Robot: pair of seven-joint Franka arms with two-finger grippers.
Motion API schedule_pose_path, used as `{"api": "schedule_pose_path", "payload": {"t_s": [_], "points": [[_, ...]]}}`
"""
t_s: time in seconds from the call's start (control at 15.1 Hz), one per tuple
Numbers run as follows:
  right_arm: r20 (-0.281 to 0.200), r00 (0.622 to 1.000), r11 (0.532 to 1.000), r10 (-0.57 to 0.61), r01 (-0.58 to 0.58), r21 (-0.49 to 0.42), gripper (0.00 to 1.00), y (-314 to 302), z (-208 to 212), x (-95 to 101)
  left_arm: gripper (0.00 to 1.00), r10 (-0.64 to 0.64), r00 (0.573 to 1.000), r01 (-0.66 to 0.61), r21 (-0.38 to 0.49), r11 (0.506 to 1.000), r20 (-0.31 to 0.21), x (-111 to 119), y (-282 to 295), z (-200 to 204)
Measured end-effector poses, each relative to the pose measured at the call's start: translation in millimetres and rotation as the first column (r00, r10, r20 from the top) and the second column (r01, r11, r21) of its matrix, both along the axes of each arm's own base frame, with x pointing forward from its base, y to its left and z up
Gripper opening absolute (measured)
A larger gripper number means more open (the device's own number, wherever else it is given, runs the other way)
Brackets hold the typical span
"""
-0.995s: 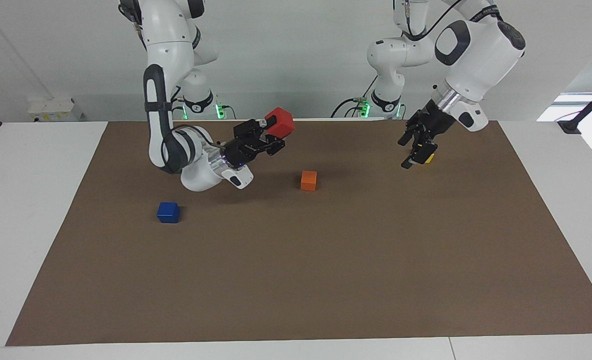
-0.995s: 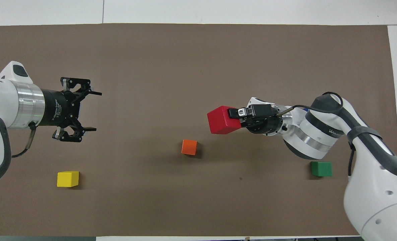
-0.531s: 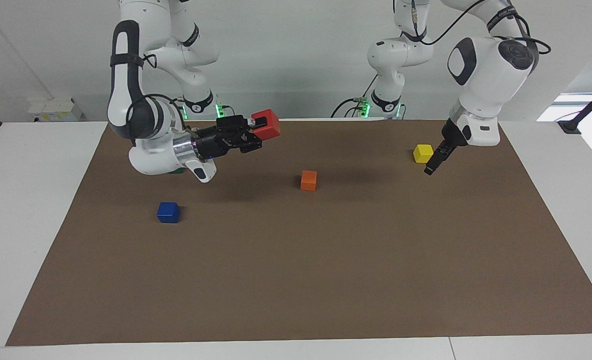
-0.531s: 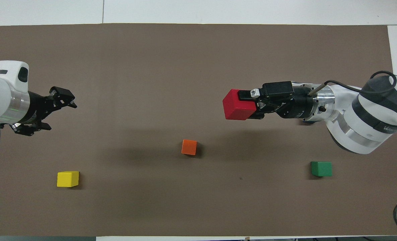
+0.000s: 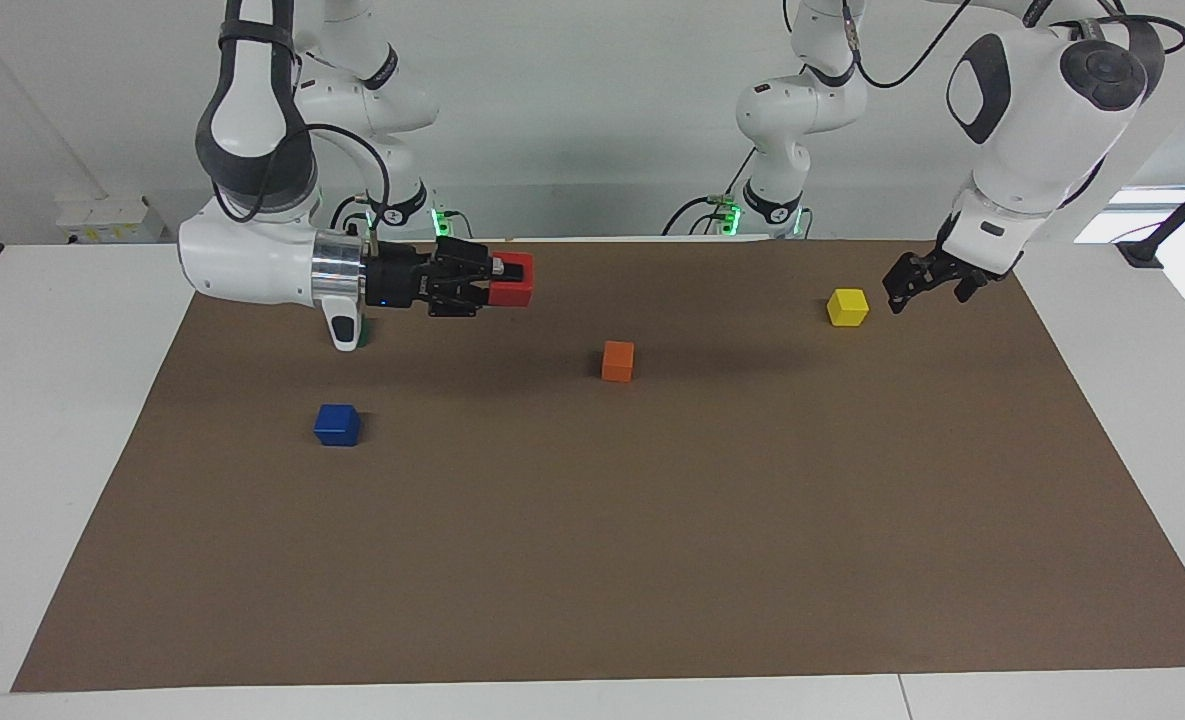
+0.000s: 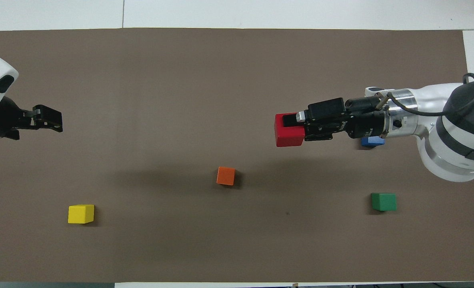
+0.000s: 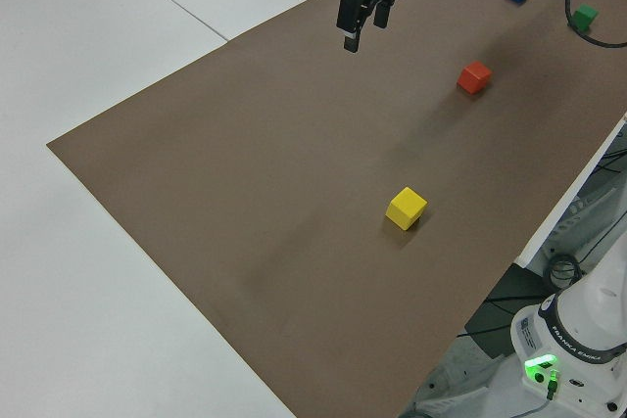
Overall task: Transfer red block to right arm and stack on blue block
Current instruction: 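Carry the red cube with the right gripper above the blue cube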
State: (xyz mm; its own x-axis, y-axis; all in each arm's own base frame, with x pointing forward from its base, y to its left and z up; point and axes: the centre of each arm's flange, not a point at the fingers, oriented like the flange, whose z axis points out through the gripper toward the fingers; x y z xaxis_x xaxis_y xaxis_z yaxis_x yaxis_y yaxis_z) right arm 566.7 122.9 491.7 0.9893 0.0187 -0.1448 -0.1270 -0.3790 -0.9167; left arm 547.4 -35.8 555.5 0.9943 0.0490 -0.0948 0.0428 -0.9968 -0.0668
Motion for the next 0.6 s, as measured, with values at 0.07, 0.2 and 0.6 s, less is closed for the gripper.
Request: {"api": "schedule_pose_path", "payload": {"t_s": [0.07, 0.2, 0.6], "points": [[0.012, 1.0, 0.997, 0.009, -0.008, -0.074, 0.59, -4, 8, 1.9, 1.0, -0.007, 1.0, 0.007, 0.003, 1.0, -0.009, -5, -3, -4], [0.025, 0.999, 0.968, 0.029, -0.022, -0.249, 0.59, -11, 30, 6.3, 1.0, -0.001, 1.0, 0.001, -0.02, 1.0, 0.003, -7, -9, -4], [0.071, 0.991, 0.703, 0.114, -0.03, -0.711, 0.59, -42, 54, 12.4, 1.0, 0.024, 0.998, -0.021, -0.049, 0.999, 0.057, -1, -1, 15]]}}
